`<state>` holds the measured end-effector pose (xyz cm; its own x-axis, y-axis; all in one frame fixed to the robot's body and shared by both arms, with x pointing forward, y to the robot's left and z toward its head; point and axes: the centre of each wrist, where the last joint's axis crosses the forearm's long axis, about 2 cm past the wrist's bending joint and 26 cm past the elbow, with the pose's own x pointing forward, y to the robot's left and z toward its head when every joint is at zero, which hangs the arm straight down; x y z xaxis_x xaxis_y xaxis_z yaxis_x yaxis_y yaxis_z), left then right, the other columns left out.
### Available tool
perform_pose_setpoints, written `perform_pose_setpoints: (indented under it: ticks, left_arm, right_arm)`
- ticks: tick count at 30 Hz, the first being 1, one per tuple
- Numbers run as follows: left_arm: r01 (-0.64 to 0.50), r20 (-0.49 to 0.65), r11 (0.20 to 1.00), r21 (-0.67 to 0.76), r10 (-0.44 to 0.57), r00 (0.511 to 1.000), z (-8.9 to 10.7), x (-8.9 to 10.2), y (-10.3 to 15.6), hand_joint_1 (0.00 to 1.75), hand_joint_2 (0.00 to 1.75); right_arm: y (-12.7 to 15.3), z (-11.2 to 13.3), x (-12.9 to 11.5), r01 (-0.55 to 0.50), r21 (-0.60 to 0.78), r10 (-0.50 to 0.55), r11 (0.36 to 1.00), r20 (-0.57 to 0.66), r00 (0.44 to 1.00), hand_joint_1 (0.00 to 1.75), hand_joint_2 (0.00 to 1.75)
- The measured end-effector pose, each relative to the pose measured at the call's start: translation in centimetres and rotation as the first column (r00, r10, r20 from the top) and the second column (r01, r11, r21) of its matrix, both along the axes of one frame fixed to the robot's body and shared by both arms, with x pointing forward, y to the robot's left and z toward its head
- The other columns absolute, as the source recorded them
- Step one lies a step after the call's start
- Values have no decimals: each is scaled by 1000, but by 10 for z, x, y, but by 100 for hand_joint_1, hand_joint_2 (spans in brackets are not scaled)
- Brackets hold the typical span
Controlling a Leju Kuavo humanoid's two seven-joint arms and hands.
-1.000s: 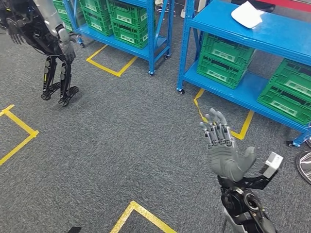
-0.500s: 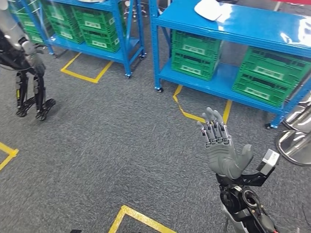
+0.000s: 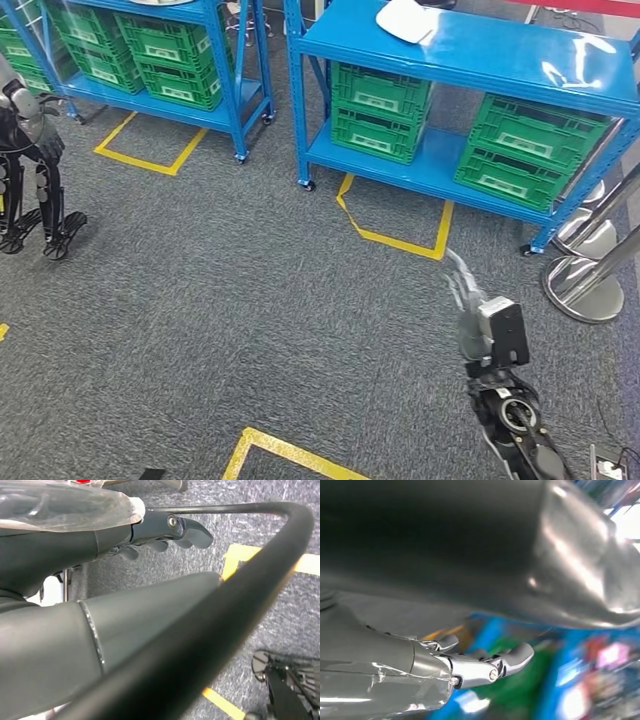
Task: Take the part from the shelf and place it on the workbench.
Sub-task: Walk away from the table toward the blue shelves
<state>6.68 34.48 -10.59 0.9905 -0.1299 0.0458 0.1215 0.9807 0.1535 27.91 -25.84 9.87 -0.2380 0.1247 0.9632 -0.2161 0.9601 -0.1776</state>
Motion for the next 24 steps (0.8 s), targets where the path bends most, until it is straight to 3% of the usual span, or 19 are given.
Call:
perform_pose_setpoints:
  ticks: [5, 11, 15, 24]
  left_arm:
    - [1, 0, 1000, -6, -1, 1000, 0, 0, -3, 0, 0]
    - [3, 6, 1000, -10, -3, 1000, 0, -1, -4, 0, 0]
    - [7, 10, 1000, -13, -7, 1000, -1, -3, -4, 0, 0]
    - [16, 22, 1000, -12, -15, 1000, 0, 0, -2, 0, 0]
  right_arm:
    - [-55, -71, -8, 165, -75, -178, 983, -234, 956, 0, 0]
    - [-91, -128, -51, 267, -181, -323, 946, -525, 788, 0, 0]
    - [-104, -152, -82, 274, -251, -371, 928, -667, 647, 0, 0]
    - [-112, -179, -132, 199, -352, -401, 915, -848, 347, 0, 0]
